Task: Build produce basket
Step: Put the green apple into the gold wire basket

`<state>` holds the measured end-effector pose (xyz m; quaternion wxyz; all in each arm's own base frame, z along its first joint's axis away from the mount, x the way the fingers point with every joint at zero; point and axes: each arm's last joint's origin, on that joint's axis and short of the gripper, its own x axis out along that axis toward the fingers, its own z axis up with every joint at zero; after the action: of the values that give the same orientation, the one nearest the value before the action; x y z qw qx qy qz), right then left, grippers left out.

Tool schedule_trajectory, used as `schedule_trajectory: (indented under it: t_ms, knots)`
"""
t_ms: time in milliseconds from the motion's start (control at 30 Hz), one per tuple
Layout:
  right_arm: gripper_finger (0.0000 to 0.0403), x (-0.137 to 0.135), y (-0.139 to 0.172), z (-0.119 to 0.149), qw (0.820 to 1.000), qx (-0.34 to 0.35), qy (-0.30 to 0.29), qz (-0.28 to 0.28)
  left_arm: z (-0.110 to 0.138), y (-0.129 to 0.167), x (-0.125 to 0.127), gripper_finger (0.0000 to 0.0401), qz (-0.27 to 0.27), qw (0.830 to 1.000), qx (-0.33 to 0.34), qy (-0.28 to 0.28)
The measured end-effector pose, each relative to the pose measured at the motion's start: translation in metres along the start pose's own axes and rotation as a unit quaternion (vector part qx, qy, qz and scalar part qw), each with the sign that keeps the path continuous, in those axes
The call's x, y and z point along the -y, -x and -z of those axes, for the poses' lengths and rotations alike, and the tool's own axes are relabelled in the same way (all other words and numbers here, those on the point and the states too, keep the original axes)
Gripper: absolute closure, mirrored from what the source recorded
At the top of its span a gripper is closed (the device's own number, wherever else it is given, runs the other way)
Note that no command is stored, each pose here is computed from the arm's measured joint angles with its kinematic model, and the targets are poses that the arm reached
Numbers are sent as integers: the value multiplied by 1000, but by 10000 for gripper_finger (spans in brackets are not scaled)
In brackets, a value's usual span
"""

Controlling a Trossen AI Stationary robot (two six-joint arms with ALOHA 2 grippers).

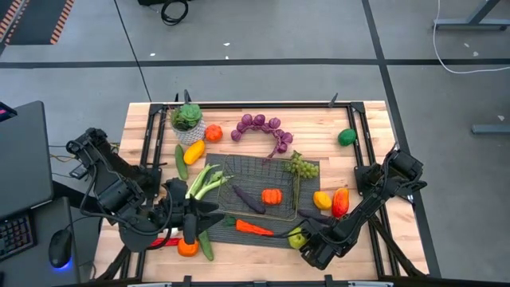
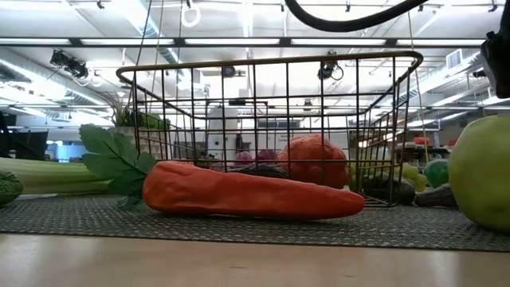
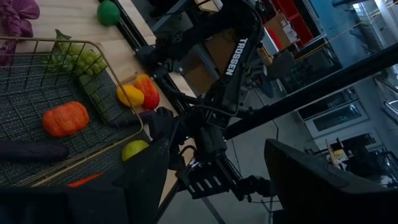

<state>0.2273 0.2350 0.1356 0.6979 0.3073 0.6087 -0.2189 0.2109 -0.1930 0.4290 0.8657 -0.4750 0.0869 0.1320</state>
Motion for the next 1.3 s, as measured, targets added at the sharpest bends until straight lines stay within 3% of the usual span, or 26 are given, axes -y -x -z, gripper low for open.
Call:
schedule_trajectory:
  t_ms: [333,533,800,967,1300]
  knots:
    - [264,15,17,3,998,18,23,51,2,2,0,131,3,1000,-16,-4]
    - [244,15,21,4,998,-16,31,47,4,3,0,131,5,1000,-22,0]
    - [248,5,63,12,999,4,14,-33,4,3,0,131,5,1000,-22,0]
    - [249,-6,67,21,995,17,-6,-98,4,3,0,131,5,1000,-22,0]
    - [249,3,20,26,997,62,18,35,4,3,0,131,5,1000,-23,9]
